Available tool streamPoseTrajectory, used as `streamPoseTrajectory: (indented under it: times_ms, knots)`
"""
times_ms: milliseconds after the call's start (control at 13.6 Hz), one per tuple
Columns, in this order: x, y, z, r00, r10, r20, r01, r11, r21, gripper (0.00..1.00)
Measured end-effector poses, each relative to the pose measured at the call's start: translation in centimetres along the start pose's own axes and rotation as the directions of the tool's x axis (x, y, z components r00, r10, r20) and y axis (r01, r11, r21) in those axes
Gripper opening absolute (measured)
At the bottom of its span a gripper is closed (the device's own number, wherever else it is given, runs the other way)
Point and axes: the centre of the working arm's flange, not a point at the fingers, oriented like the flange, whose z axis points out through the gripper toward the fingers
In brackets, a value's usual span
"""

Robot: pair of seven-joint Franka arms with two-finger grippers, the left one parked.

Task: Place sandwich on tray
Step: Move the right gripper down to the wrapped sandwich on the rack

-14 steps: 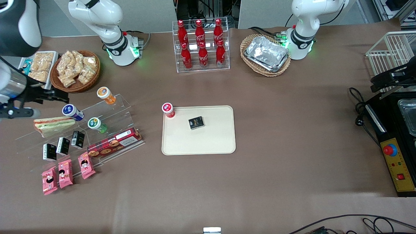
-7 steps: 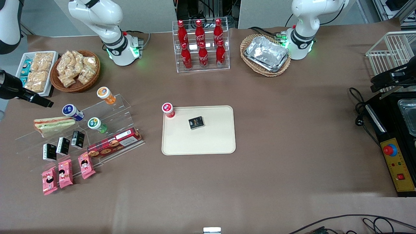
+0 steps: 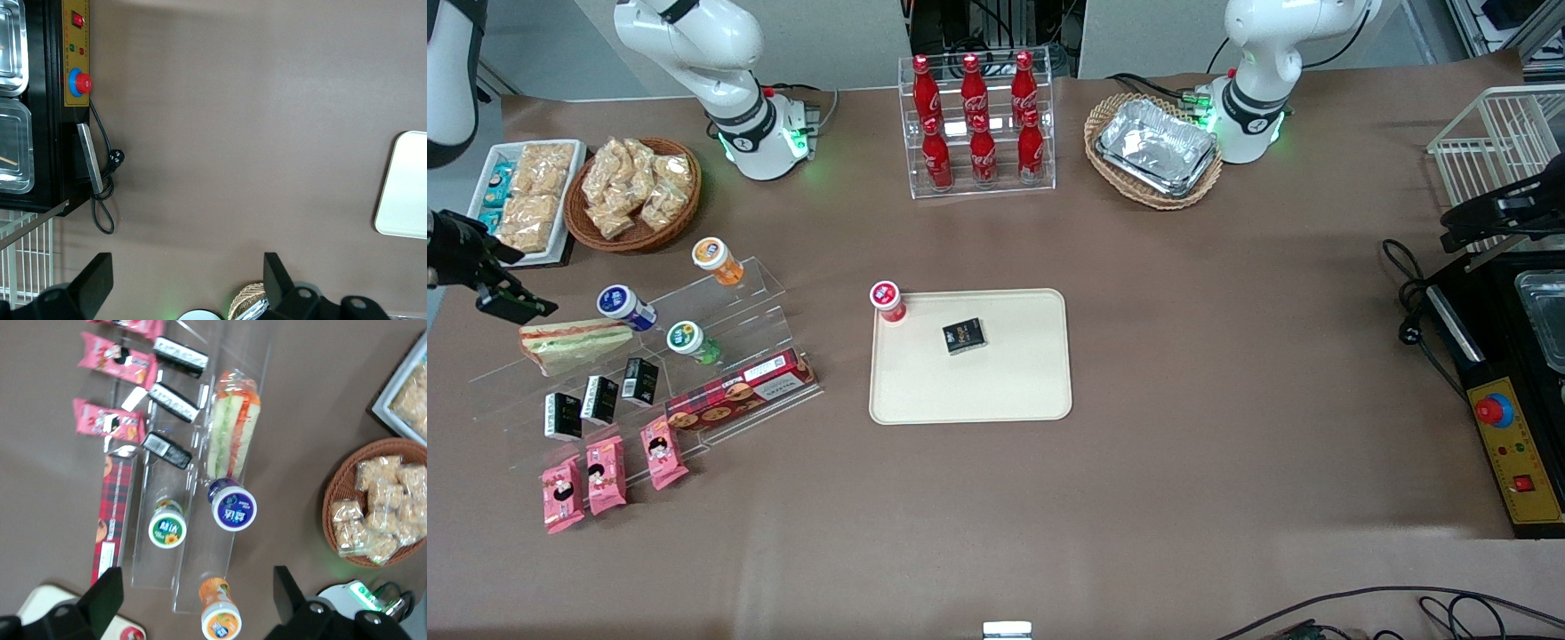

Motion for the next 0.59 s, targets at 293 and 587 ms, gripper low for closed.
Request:
streamPoseTrajectory:
  times_ms: [293, 587]
  knots:
    - [3.1, 1.0, 3.2, 0.994, 0.104, 0.018, -0.104, 0.995, 0.002, 1.0]
    - [5.7, 1.8, 5.3, 0.989, 0.147, 0.0, -0.147, 0.989, 0.033, 1.0]
